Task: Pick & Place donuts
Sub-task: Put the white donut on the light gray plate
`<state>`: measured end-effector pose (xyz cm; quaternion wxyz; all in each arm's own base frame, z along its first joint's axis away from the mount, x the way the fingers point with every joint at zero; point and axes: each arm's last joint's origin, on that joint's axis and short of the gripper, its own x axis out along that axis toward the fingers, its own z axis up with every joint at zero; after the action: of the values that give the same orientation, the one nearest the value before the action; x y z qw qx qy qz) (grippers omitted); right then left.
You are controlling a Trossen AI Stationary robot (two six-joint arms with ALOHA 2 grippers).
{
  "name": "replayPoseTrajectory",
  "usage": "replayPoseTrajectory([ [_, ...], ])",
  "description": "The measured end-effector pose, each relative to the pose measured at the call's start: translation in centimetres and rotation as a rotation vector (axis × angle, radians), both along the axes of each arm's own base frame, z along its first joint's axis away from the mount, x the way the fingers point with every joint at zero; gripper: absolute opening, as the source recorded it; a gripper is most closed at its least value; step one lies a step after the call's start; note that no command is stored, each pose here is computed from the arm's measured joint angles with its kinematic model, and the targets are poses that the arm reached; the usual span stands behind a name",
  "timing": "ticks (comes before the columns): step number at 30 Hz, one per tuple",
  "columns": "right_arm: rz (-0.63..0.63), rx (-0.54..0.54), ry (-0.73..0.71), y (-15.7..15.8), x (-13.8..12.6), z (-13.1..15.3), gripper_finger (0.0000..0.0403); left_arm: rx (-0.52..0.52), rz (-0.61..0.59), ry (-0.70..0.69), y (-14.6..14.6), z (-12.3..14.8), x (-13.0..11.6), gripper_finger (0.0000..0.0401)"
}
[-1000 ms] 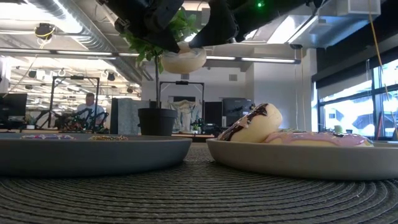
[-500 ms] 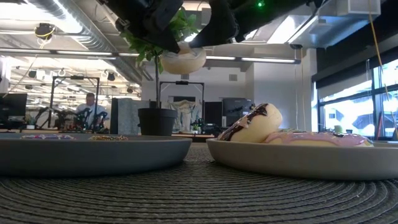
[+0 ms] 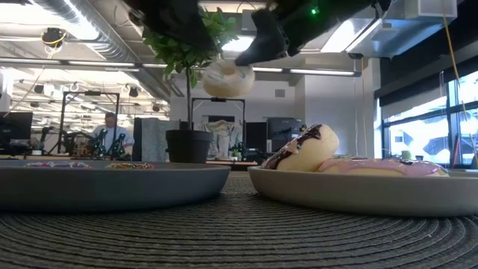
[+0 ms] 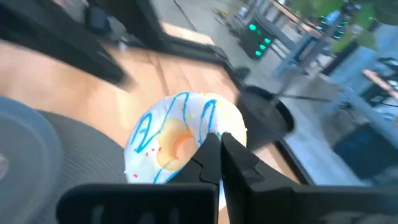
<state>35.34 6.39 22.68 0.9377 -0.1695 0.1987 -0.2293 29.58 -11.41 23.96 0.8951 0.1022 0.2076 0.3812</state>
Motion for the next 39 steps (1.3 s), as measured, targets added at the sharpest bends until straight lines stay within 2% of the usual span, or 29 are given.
replayPoseTrajectory([
  [3, -0.036, -0.044, 0.058, 0.2, -0.7, 0.1, 0.0004, 0.019, -0.024, 0.004, -1.2, -0.1, -0.7, 0.0152],
  [6, -0.017, -0.031, 0.12, 0.5, -2.2, 1.0, 0.0004, 0.021, -0.019, -0.011, -2.0, -0.3, -1.6, 0.0156],
  [11, 0.051, 0.2, 0.166, 0.9, -6.0, 3.4, 0.0004, -0.05, -0.015, -0.057, -2.7, -0.6, -2.4, 0.0155],
  [17, 0.187, 0.4, 0.358, 2.7, -10.5, 4.3, 0.0004, -0.067, -0.02, -0.045, -2.7, -0.7, -2.5, 0.015],
  [22, 0.381, 0.384, 0.41, 5.4, -12.1, 3.6, 0.0004, -0.068, -0.015, -0.044, -2.5, -0.7, -2.5, 0.0152],
  [26, 0.416, 0.366, 0.461, 6.3, -13.4, 1.1, 0.0004, -0.083, -0.02, -0.036, -2.5, -0.8, -2.4, 0.0151],
  [31, 0.442, 0.4, 0.382, 6.2, -14.2, -2.0, 0.0004, -0.117, -0.026, -0.022, -2.2, -0.9, -2.2, 0.0148],
  [39, 0.527, 0.463, 0.188, 5.1, -15.9, -4.0, 0.0004, -0.182, -0.001, -0.014, -1.1, -1.0, -1.5, 0.0151],
])
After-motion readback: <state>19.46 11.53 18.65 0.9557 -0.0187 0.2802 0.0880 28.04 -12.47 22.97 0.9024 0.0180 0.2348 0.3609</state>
